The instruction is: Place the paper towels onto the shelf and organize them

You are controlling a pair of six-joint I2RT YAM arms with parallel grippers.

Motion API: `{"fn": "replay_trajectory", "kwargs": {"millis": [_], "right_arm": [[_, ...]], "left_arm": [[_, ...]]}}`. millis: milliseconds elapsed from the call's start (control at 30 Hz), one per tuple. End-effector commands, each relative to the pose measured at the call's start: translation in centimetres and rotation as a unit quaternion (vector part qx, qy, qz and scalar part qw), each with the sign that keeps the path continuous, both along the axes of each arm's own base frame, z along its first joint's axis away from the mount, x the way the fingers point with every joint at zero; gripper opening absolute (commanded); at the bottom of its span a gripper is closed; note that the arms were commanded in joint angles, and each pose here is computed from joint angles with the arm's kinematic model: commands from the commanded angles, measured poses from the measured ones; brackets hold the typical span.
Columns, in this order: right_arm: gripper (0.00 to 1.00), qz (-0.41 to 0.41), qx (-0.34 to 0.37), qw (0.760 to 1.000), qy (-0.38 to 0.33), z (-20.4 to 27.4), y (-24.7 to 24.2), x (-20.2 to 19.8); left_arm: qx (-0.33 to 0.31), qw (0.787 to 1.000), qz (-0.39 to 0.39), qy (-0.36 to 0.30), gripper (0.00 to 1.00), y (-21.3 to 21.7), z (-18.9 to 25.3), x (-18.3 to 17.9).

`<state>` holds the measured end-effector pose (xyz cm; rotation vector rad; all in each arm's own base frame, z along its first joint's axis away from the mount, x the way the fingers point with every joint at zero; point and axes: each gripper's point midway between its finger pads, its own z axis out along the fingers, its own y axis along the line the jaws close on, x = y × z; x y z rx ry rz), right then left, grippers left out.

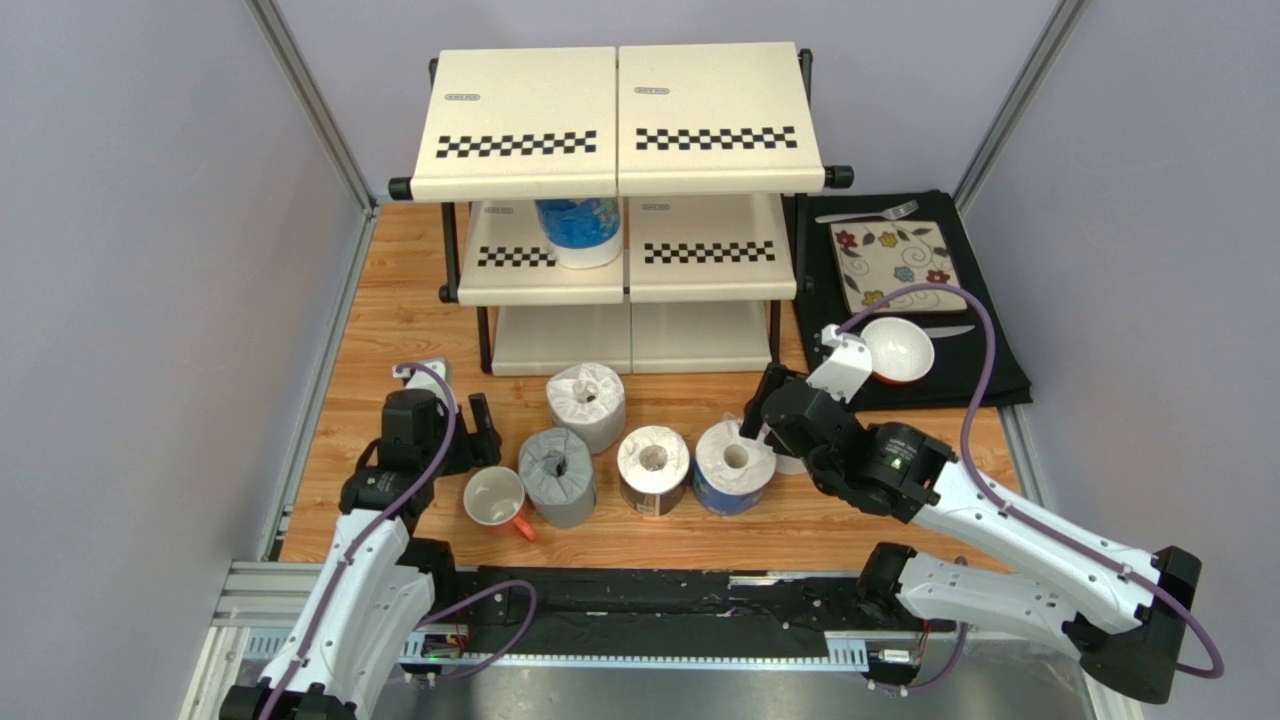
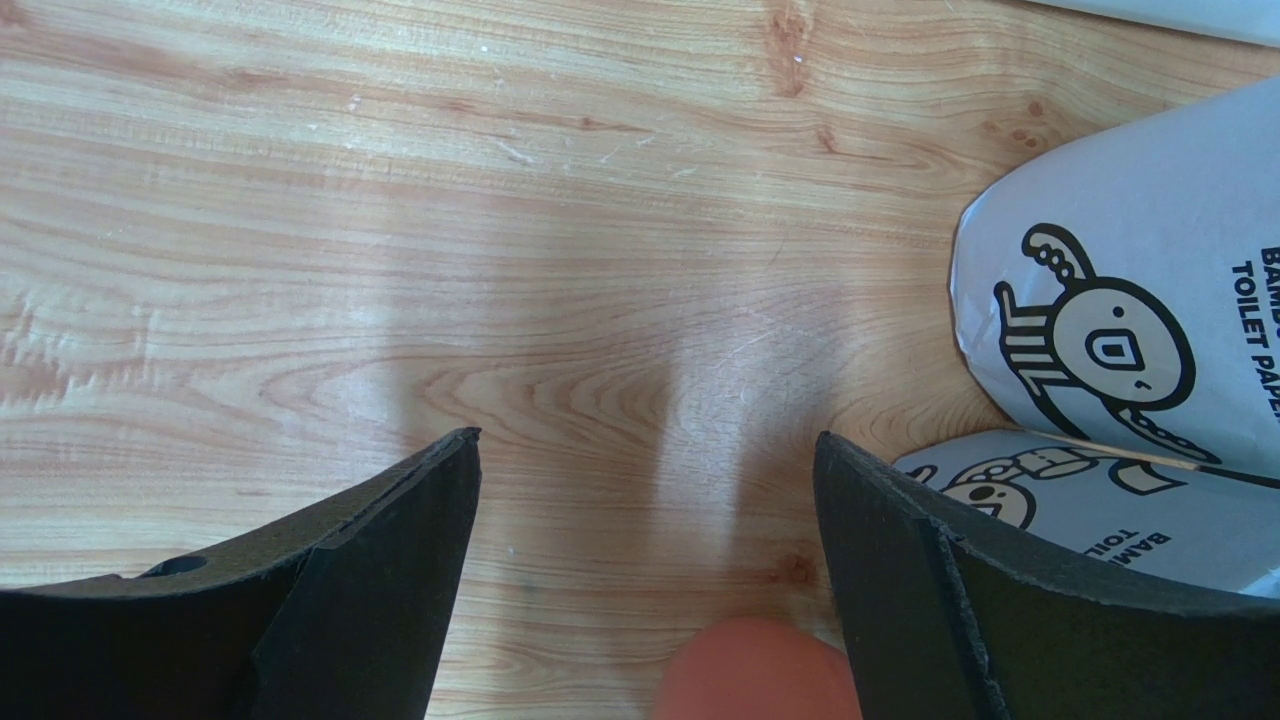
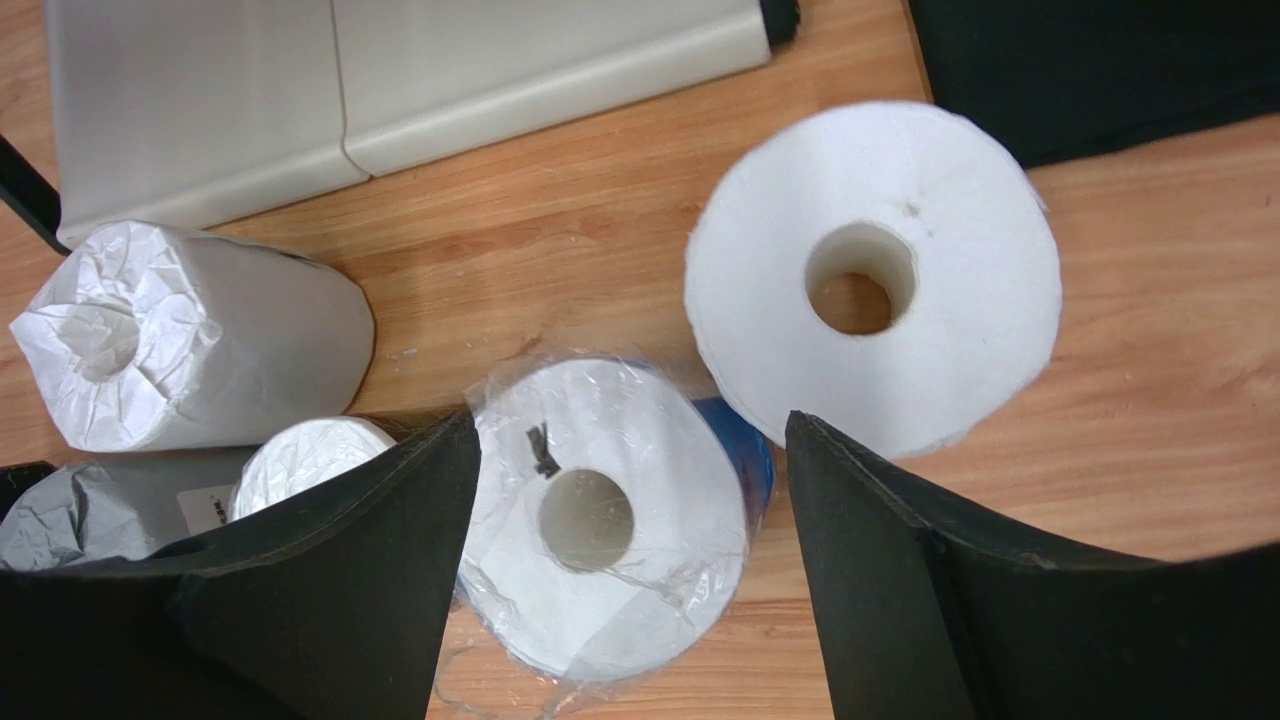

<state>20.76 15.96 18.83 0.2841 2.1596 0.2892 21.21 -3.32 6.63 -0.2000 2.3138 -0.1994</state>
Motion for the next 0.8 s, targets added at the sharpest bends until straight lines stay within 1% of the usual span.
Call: {"fn": "replay_trajectory", "kwargs": {"millis": [0,333,533,767], "right_arm": [[0.78,-0.049,0.053,0.997,0.018,-0.8,-1.0,-1.1],[0.77,-0.042,0.061,0.995,0.073,-3.5,0.1,-2.3],[0.77,-0.037,0.065,0.993,0.089,-4.2,0.1,-2.9],[0.76,-0.029,0.052,0.992,0.114,-6.1,0.3,-3.5]], "left_arm": [[0.01,1.0,-0.005,0.001,0.9,0.1,-0.2,-0.1],[0.011,1.0,-0.009,0.003,0.9,0.0,-0.3,-0.2],[0.011,1.0,-0.01,0.002,0.9,-0.1,-0.2,-0.1],[0.011,1.0,-0.011,0.002,0.9,-0.1,-0.2,-0.1]]}}
